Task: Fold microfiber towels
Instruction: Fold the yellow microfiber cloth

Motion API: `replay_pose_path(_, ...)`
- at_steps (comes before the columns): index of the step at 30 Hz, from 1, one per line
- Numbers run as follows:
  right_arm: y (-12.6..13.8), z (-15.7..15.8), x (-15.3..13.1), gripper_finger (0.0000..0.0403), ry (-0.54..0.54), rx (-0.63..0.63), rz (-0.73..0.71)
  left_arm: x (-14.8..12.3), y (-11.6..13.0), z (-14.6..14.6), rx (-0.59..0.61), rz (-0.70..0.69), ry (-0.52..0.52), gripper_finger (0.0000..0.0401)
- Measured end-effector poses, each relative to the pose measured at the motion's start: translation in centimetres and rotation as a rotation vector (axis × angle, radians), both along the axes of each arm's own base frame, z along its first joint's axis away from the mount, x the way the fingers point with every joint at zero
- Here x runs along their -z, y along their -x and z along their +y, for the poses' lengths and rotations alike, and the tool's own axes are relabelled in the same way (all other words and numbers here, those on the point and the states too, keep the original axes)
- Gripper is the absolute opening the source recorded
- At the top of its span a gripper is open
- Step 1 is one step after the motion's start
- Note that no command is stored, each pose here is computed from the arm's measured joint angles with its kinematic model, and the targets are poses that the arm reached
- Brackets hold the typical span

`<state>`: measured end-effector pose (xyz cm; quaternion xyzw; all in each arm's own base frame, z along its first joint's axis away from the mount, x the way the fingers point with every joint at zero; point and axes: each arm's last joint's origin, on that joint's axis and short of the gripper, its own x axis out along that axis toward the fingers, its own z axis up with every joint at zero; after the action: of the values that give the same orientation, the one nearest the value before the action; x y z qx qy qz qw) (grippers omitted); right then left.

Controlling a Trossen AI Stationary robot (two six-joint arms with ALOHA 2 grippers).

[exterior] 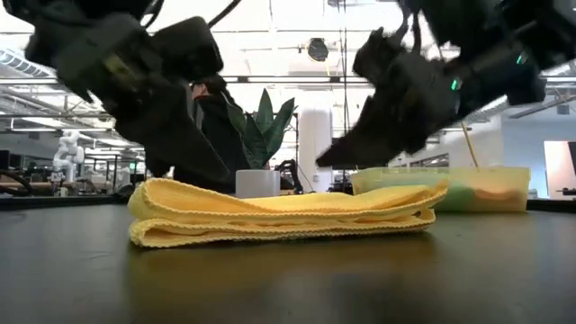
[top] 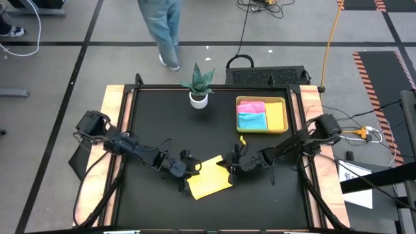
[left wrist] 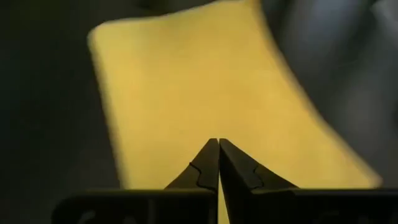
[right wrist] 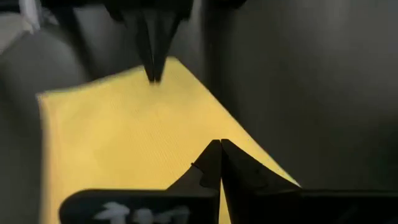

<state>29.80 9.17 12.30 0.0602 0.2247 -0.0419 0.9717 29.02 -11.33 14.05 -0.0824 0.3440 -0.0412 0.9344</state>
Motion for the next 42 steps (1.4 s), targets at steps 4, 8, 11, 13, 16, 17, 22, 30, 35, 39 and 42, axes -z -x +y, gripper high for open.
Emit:
replay_pose_path(4,-0.6,-0.6,2.0,0.0000,-0.019,-0.011,0.017,0.9,-0.4,0.9,-0.049,0.029,-0.027,0.0005)
replay_pose_path(8,-0.7,-1.0,3.6,0.0000,-0.014,-0.010,0.071,2.4,-0.2,1.3,-0.081,0.120,-0.022,0.0009)
replay_pose_path(11,-0.5,-1.5,3.8,0.0000,0.019,0.023,0.135,2.6,0.2,1.3,-0.110,0.171,-0.001,0.0017)
replay_pose_path(13,-0.2,-2.0,3.6,0.0000,0.083,0.076,0.167,2.5,0.4,1.0,-0.122,0.181,0.017,0.0017)
replay_pose_path(16,0.5,-2.6,2.6,0.0000,0.210,0.177,0.195,1.8,0.8,0.0,-0.087,0.145,0.023,0.0008)
replay_pose_path(17,0.5,-2.7,1.9,0.0000,0.230,0.200,0.173,1.4,0.7,-0.4,-0.072,0.118,0.021,0.0004)
replay_pose_path(22,0.7,-1.1,-1.3,0.0000,0.136,0.085,0.042,0.4,0.8,-0.9,-0.118,0.026,-0.042,0.0012)
replay_pose_path(30,0.4,1.8,0.9,0.0000,-0.094,-0.180,0.046,1.8,1.9,0.1,-0.191,0.190,-0.129,0.0003)
replay_pose_path(35,0.2,0.7,3.3,0.0000,-0.100,-0.117,0.153,0.5,3.1,-0.2,-0.217,0.208,-0.116,0.0013)
replay_pose_path(39,0.3,-0.8,2.5,0.0000,-0.055,-0.055,0.187,-1.4,4.1,-0.7,-0.226,0.161,-0.112,0.0005)
replay_pose_path(42,0.8,-1.7,0.6,0.0000,0.060,0.028,0.172,-2.1,4.6,-1.1,-0.225,0.138,-0.088,0.0005)
